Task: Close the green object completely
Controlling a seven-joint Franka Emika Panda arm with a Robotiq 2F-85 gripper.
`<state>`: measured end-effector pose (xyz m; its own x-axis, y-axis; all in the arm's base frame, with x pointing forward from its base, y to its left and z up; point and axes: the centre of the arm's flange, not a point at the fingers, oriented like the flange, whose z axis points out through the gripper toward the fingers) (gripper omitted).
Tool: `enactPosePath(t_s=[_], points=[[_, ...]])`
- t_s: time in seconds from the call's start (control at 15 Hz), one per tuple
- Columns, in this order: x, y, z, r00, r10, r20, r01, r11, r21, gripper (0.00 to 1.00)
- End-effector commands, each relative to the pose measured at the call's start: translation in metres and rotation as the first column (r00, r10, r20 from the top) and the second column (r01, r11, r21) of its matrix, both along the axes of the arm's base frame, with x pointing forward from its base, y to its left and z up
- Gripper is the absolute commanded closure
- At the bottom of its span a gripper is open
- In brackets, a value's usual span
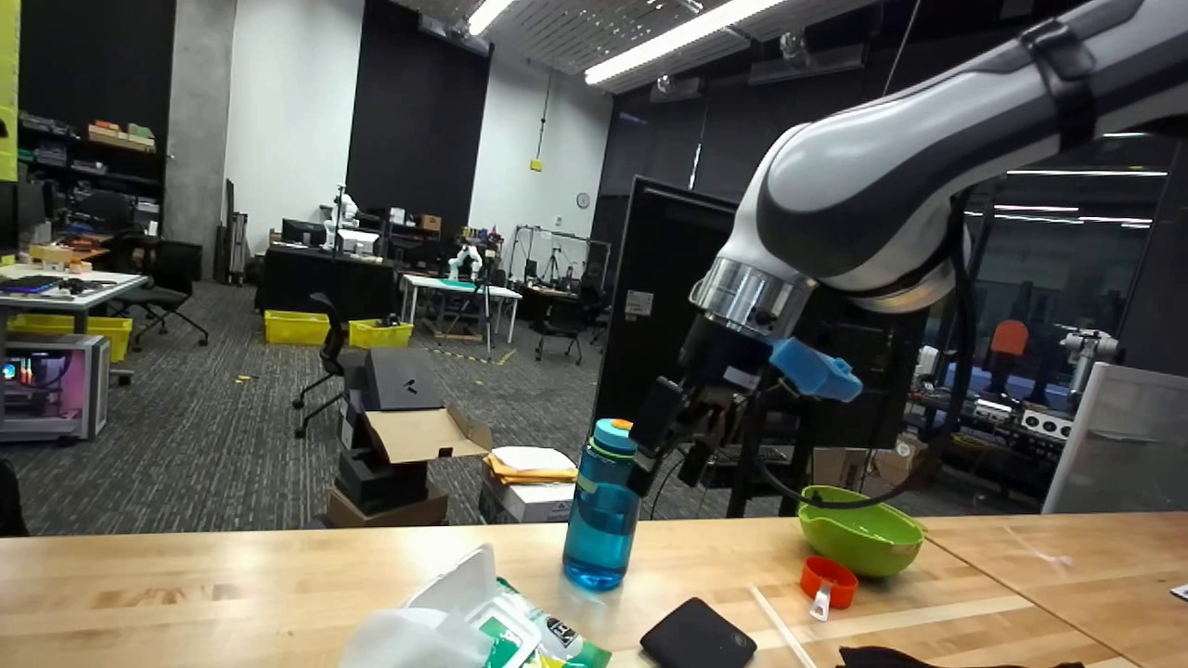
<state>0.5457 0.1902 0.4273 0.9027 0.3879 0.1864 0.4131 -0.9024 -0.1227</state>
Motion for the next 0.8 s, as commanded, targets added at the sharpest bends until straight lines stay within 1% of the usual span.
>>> enactPosePath(t_s=[0.0,0.4,0.73], points=[[0.019,0.027,-0.009,0.993,0.113,0.04,-0.114,0.993,0.016,0.0],[0.037,0.079,-0.026,0.96,0.262,0.096,-0.264,0.964,0.015,0.0],[0.063,0.121,-0.039,0.925,0.359,0.124,-0.363,0.932,0.008,0.0]])
